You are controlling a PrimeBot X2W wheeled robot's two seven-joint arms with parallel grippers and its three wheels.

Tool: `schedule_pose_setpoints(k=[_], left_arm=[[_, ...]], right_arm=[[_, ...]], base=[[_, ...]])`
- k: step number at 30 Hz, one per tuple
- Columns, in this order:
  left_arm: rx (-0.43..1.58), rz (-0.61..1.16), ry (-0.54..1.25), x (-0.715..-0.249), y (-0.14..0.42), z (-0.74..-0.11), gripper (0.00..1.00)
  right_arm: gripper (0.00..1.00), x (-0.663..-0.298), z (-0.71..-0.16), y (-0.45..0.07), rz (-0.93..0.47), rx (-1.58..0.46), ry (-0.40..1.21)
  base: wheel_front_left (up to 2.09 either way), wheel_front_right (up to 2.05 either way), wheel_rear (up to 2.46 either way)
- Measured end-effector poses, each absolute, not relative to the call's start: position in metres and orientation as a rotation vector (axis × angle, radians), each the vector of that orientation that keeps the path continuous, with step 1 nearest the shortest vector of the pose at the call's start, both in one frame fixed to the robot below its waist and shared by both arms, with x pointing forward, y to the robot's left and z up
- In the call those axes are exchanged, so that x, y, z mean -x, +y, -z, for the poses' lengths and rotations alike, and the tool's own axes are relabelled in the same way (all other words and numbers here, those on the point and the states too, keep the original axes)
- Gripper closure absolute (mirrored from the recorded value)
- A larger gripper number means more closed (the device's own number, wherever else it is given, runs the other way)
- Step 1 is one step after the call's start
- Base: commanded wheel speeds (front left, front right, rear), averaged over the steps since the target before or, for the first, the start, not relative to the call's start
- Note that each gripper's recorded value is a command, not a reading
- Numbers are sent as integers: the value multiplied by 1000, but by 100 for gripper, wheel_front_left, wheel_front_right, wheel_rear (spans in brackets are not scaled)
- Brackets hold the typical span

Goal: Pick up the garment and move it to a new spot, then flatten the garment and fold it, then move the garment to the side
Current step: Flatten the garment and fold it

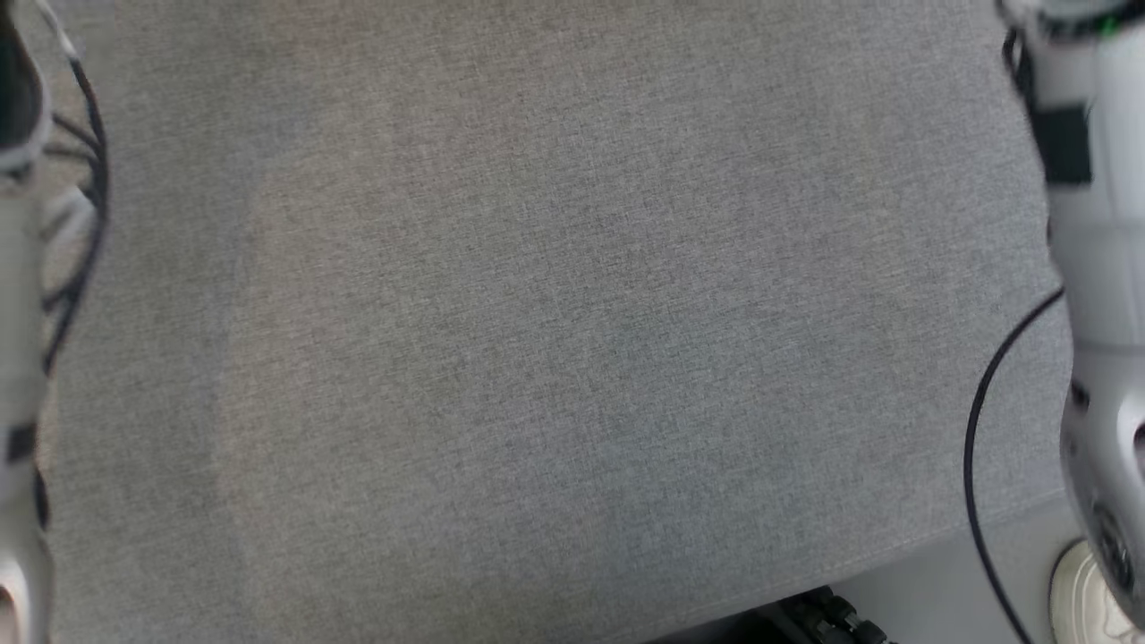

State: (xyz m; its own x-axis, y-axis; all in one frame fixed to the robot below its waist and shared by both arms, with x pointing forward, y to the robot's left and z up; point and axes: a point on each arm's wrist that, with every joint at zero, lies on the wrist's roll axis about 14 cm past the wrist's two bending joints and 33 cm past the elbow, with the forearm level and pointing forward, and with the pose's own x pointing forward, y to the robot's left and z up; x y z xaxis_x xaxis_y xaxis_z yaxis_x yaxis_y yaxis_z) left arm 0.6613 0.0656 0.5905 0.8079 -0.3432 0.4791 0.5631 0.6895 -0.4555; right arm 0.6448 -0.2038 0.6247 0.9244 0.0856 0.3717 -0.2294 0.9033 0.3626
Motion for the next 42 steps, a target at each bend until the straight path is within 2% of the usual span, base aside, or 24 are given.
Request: schedule_pose_setpoints(k=[5,12,19,21,31,42], left_arm=[[666,471,-236,-622,71,-541,100],[822,375,-82,-551,85,-506,100],[846,289,15,-482,102,-488,100],[857,275,37,-464,102,-485,100],[824,199,108,-401,119,-468,100],[810,146,211,-354,123,-439,100]], right_arm=[[100,-600,-550,-206,-152,-490,-125],[100,-503,-468,-220,-78,-473,195],[100,-424,-443,-221,4,-468,353],[100,-406,-442,-223,19,-405,397],[100,-356,-448,-225,53,-297,530],[100,-323,-429,-226,62,-266,684]], base=[[0,0,0],[0,0,0],[0,0,0],[0,0,0],[0,0,0],[0,0,0]])
